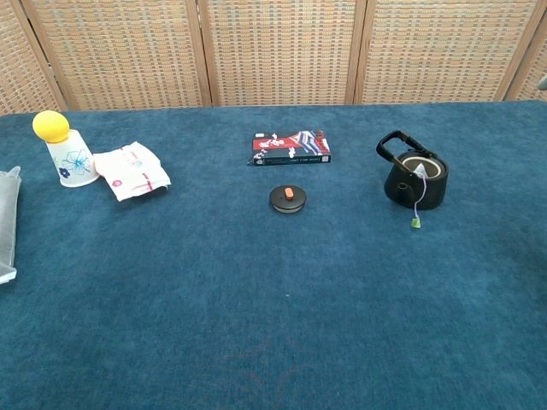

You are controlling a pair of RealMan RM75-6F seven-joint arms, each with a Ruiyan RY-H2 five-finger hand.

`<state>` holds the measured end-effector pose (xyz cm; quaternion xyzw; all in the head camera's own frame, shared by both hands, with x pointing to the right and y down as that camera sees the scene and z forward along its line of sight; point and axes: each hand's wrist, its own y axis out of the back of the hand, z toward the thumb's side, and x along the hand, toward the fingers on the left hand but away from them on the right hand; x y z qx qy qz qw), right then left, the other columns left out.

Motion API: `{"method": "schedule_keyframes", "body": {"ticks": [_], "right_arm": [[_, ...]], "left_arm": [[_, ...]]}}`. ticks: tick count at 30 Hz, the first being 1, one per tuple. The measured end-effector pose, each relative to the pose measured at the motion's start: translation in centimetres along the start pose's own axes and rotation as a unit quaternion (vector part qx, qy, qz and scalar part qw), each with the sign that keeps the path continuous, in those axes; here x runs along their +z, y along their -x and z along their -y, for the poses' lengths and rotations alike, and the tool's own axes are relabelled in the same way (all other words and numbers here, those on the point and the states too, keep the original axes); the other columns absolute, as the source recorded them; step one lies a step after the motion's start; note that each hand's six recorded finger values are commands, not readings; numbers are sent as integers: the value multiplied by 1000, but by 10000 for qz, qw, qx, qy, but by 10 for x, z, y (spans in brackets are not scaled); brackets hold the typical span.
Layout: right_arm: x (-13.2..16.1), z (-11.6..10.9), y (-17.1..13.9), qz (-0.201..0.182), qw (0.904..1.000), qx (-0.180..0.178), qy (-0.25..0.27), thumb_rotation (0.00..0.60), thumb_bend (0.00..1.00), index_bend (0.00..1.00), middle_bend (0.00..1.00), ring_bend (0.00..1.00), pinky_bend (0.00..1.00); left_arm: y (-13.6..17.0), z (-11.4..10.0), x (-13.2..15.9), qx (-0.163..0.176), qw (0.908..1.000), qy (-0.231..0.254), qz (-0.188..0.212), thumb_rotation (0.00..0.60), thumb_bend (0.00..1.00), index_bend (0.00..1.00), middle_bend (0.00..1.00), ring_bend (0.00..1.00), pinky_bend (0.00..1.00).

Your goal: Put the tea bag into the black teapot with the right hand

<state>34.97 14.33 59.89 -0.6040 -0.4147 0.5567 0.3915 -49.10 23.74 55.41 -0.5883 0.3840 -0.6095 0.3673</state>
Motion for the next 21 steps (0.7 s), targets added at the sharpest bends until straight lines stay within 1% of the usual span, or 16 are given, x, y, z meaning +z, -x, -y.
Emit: {"method": "schedule_keyframes", "body": {"ticks": [4,6,10,21], "right_arm": [[-11,-2,-17,174,9997,-141,25,176,693,223,360,340,557],[-17,-2,-26,286,9994,-192,41,178,690,223,360,339,555],[-22,0,-37,375,9990,-221,59,177,682,223,360,339,547],[-25,2,-45,416,9989,-206,60,190,662,223,346,313,479]], "left_arm": [[3,-1,2,51,10000,24,51,600,445,0,0,0,0],[4,-1,5,95,9999,41,115,600,445,0,0,0,0],[5,-2,9,129,9997,49,197,600,445,0,0,0,0],[4,-2,14,127,9994,15,307,600,446,0,0,0,0]]}}
